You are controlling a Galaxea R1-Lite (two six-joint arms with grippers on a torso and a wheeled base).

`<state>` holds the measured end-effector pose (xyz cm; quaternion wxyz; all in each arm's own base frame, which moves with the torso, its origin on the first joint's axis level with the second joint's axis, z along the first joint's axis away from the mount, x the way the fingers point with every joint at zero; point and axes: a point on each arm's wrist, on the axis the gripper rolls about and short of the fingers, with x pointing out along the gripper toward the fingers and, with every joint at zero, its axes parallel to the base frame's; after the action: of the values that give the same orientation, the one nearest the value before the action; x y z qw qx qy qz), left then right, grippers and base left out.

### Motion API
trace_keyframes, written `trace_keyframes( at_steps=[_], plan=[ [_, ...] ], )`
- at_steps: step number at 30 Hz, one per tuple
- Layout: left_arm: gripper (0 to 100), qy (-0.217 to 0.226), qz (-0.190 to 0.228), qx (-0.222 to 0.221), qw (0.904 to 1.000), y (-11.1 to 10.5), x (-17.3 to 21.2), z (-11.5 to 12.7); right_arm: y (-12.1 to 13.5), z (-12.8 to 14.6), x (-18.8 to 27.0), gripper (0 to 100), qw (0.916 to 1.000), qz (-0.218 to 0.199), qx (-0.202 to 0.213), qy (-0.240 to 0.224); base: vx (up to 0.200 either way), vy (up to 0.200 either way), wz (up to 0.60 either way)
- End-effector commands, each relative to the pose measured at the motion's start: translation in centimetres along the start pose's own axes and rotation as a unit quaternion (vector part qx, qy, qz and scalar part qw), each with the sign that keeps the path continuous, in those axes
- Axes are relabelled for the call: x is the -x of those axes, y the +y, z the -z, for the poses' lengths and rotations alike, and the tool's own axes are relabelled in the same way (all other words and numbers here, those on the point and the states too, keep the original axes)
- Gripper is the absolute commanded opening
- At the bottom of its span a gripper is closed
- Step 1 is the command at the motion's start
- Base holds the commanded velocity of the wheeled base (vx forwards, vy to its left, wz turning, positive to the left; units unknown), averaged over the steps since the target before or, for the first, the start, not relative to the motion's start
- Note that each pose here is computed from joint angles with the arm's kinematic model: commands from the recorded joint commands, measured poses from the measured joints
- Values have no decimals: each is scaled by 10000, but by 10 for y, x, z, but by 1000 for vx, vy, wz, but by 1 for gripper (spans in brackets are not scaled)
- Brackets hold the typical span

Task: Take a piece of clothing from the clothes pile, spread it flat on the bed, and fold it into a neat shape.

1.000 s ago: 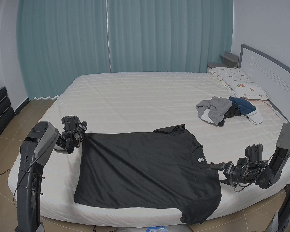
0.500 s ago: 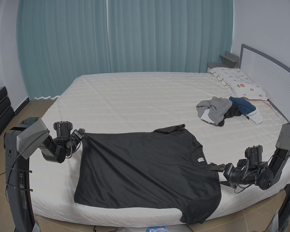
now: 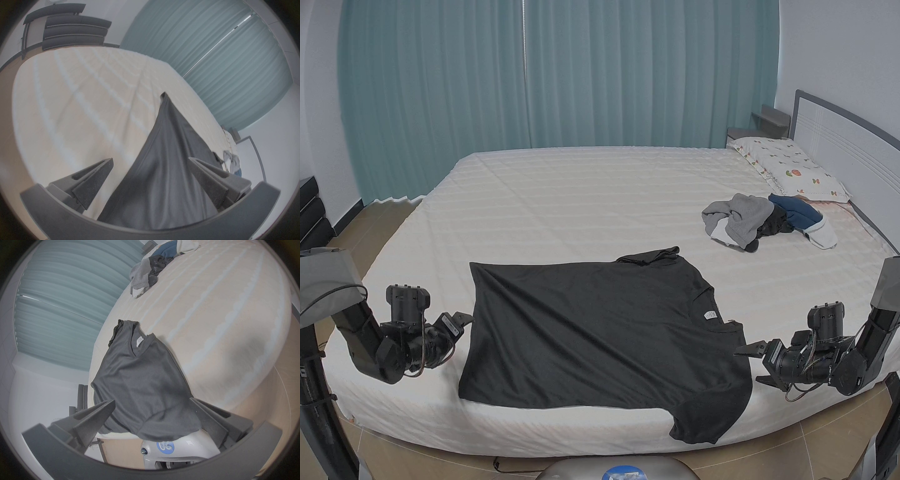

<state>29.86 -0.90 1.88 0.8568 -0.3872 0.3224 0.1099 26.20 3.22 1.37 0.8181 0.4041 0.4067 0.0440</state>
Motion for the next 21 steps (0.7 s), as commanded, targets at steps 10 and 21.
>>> trace_keyframes(
  at_steps=[10, 21],
  plan=[
    [100, 755, -169, -124, 9969, 22, 16, 44, -1, 1, 0, 100, 10000, -18, 12, 3, 0, 0, 0],
    [100, 767, -81, -209, 9968, 20, 8, 49, -1, 1, 1, 100, 10000, -21, 9, -8, 0, 0, 0]
  ],
)
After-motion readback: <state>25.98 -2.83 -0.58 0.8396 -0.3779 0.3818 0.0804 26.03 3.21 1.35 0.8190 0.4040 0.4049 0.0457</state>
